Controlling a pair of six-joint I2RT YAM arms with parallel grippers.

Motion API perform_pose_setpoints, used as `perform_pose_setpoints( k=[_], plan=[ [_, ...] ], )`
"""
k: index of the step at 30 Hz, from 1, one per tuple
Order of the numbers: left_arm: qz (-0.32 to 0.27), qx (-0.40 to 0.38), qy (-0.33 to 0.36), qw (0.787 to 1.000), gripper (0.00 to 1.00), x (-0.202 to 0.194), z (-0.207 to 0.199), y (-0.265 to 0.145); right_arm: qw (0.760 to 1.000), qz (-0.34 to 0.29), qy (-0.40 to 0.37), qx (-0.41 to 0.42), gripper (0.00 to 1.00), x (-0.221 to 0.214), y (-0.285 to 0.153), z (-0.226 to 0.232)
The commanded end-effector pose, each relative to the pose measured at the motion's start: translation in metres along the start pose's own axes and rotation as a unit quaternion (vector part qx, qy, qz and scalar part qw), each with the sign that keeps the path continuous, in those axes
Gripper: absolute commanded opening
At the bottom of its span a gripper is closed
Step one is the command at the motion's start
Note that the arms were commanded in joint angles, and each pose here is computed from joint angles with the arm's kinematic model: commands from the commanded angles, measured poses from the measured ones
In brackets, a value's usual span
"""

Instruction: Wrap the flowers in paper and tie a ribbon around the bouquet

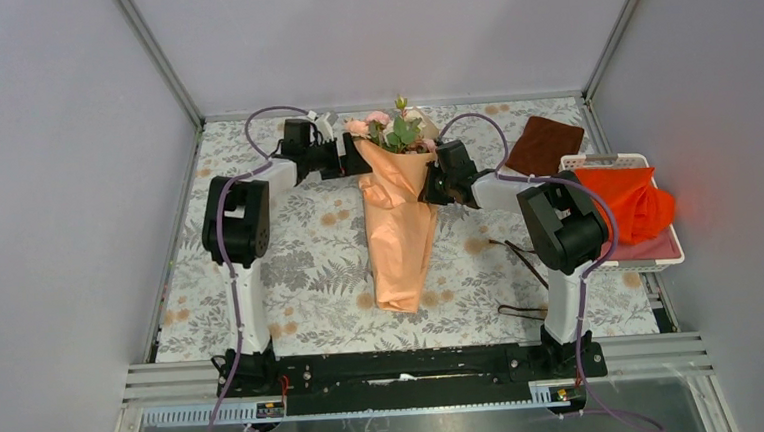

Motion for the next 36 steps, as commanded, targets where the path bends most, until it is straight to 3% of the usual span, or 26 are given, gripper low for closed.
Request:
perform_pose_setpoints(
  k=[1,6,15,19,25,28,36],
  plan=[
    [-0.016,0.000,-0.004,1.000,0.98,0.000,0.006,0.018,1.000,-0.001,-0.012,-0.008,0.06,-0.001,-0.003,-0.002],
    [-0.009,0.008,-0.027,1.000,0.94,-0.010,0.012,0.030,1.000,0.003,-0.015,-0.012,0.11,-0.005,-0.002,-0.003],
    [-0.029,-0.008,-0.046,0.999,0.69,-0.014,0.006,0.034,0.998,0.002,-0.052,-0.032,0.31,0.002,-0.013,0.001],
    [-0.021,-0.022,-0.054,0.998,0.49,-0.018,0.000,0.037,0.998,0.011,-0.061,-0.031,0.39,-0.003,-0.013,0.005],
    [-0.030,-0.034,-0.059,0.997,0.11,-0.017,-0.008,0.033,0.992,0.007,-0.096,-0.087,0.47,-0.010,-0.021,0.006],
    [-0.032,-0.035,-0.058,0.997,0.00,-0.016,-0.010,0.030,0.978,0.006,-0.162,-0.134,0.50,-0.013,-0.031,0.016],
    [-0.035,-0.022,-0.062,0.997,0.00,-0.018,-0.009,0.029,0.904,-0.025,-0.364,-0.225,0.52,-0.047,-0.063,0.065]
  ],
)
Point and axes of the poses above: each gripper's point midway between its finger pads, its own y axis out along the fingers, its own z axis along the line the jaws close on, x = y × z, the point moved 9 cm from there along -y, back along the fingers, and after that the axes turned 11 degrees about -y, right-handed, at the moved point
